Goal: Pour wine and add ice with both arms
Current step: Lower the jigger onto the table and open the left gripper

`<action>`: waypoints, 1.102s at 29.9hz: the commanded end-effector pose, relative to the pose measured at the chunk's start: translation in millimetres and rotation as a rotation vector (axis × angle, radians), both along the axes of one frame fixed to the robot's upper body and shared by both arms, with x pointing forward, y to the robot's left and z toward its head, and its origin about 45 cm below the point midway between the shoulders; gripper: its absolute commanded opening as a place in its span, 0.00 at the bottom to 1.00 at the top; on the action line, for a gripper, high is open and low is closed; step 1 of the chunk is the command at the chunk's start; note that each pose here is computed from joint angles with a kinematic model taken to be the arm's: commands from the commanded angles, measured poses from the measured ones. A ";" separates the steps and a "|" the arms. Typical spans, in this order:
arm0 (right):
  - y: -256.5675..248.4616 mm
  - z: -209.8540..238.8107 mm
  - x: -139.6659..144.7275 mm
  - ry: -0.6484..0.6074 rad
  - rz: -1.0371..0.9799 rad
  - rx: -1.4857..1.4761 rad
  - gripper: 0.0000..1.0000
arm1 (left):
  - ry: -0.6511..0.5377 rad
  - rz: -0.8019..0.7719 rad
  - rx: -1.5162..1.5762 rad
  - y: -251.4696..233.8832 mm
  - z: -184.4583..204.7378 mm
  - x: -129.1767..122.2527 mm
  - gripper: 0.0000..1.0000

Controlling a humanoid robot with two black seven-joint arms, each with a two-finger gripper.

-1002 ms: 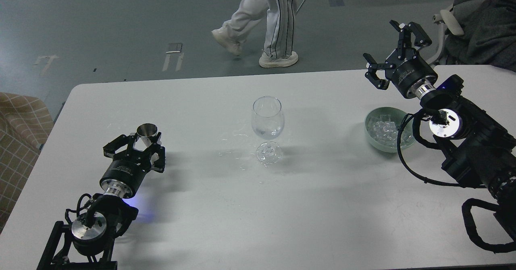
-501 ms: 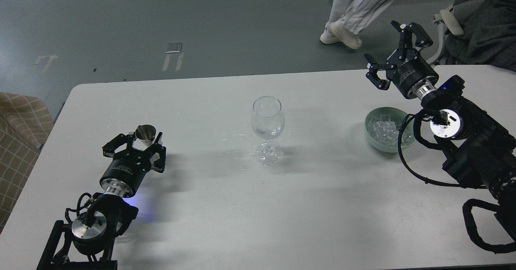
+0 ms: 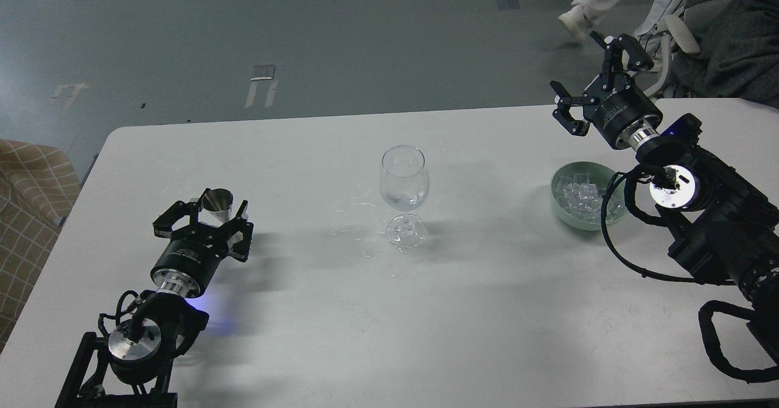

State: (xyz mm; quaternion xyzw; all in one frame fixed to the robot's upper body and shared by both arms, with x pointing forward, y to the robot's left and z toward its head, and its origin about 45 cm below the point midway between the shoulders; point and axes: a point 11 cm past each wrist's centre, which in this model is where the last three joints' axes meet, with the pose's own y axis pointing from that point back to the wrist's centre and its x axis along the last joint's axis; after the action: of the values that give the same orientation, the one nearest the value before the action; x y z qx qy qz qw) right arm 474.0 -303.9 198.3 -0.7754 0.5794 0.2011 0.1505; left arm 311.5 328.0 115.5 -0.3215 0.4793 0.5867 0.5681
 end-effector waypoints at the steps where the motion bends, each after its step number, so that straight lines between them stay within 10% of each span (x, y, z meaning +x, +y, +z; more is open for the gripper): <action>1: 0.1 0.0 0.0 0.000 0.000 0.000 1.00 | 0.005 -0.002 0.005 0.1 -1.5 -1.6 0.80; 5: -0.1 -0.7 -0.4 0.001 0.000 0.000 1.00 | 0.008 -0.002 0.003 0.3 -2.5 -2.7 0.96; 33: 1.3 -1.9 -0.8 0.003 0.001 0.002 1.00 | 0.033 -0.002 -0.007 7.4 -17.8 -32.3 0.97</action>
State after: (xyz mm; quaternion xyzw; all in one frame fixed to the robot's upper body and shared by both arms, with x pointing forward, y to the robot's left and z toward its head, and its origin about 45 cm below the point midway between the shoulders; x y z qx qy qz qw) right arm 473.7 -302.7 197.2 -0.7754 0.5789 0.2023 0.1508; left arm 282.9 334.8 98.4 -0.3128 0.4922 0.5910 0.5573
